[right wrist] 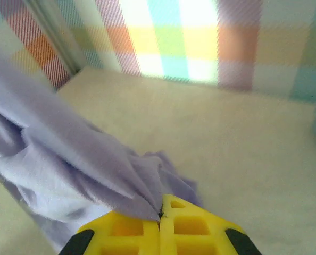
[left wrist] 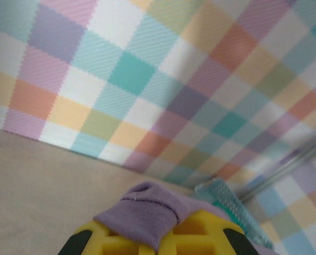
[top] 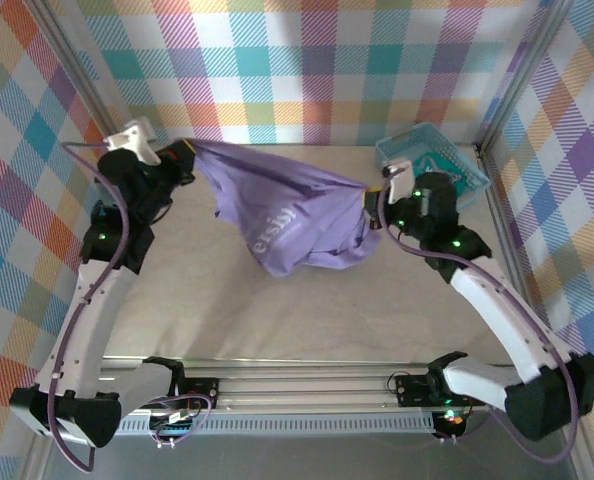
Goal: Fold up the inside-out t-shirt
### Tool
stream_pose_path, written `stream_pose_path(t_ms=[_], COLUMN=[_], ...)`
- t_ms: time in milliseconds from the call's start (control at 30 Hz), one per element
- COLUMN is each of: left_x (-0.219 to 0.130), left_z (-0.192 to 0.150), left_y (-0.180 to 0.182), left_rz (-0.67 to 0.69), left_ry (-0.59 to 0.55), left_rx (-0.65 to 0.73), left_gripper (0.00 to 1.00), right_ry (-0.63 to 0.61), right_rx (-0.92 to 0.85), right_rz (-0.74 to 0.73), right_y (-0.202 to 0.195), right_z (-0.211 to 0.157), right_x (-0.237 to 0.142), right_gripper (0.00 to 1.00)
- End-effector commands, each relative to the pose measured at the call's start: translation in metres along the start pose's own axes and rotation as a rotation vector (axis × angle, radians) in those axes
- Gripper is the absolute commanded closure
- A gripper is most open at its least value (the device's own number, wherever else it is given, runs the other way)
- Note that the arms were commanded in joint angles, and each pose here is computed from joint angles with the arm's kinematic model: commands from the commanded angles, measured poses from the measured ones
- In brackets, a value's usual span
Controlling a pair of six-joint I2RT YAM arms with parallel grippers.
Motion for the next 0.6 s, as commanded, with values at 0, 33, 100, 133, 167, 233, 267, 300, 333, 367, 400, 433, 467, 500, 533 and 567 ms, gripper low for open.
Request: stream_pose_path(t_ms=[0,33,100,133,167,233,267,300,333,367,400,433,467,500,533,567], left_x=[-0.022,-0.019,-0.01,-0.005,0.0,0.007,0.011,0.013,0.014,0.015,0.015,0.015,0.014,0.013,0.012,0.012], left_z=[0.021,0.012,-0.01,-0.024,-0.038,-0.062,-0.075,-0.083,-0.089,-0.094,-0.097,-0.099,-0.102,-0.103,-0.105,-0.107], left_y=[-0.012,-0.002,0.025,0.042,0.059,0.079,0.086,0.09,0.091,0.092,0.09,0.086,0.081,0.077,0.072,0.067], left_rz=[-0.084,-0.063,0.004,0.051,0.092,0.115,0.112,0.1,0.083,0.065,0.041,0.011,-0.014,-0.032,-0.05,-0.068], left_ry=[-0.069,-0.048,0.007,0.041,0.077,0.162,0.21,0.247,0.276,0.296,0.306,0.319,0.336,0.348,0.362,0.377], left_rx=[-0.063,-0.068,-0.082,-0.091,-0.101,-0.118,-0.13,-0.14,-0.149,-0.16,-0.166,-0.172,-0.173,-0.168,-0.161,-0.154], left_gripper=[1.0,1.0,1.0,1.0,1.0,1.0,1.0,1.0,1.0,1.0,1.0,1.0,1.0,1.0,1.0,1.0], right_ry=[0.104,0.128,0.198,0.241,0.285,0.344,0.369,0.392,0.423,0.453,0.472,0.488,0.492,0.484,0.463,0.427], right_rx=[-0.041,-0.025,0.014,0.037,0.054,0.075,0.089,0.098,0.109,0.122,0.133,0.147,0.152,0.146,0.126,0.095], right_rz=[-0.055,-0.048,-0.04,-0.042,-0.049,-0.054,-0.057,-0.064,-0.081,-0.09,-0.086,-0.064,-0.03,0.011,0.062,0.111], right_y=[-0.004,-0.003,-0.001,-0.001,-0.002,-0.001,-0.001,-0.002,-0.003,-0.004,-0.004,-0.001,0.003,0.008,0.015,0.023], right_z=[-0.029,-0.041,-0.069,-0.084,-0.099,-0.119,-0.128,-0.134,-0.141,-0.147,-0.151,-0.156,-0.159,-0.159,-0.156,-0.15], right_x=[0.0,0.003,0.011,0.014,0.016,0.019,0.021,0.022,0.024,0.027,0.03,0.034,0.037,0.04,0.043,0.045], right_gripper=[1.0,1.0,1.0,1.0,1.0,1.0,1.0,0.99,0.98,0.96,0.94,0.91,0.87,0.82,0.77,0.72])
Point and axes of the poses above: each hand's point on the last joint's axis, 136 mm out from that joint toward the fingers, its own x axis out along the fingers, its own y axis along the line the jaws close on, z = x × y, the point moved 6 cm from there along -x, back along the fingers, and after that the axes turned 12 degrees about -x, right-handed, at the moved point
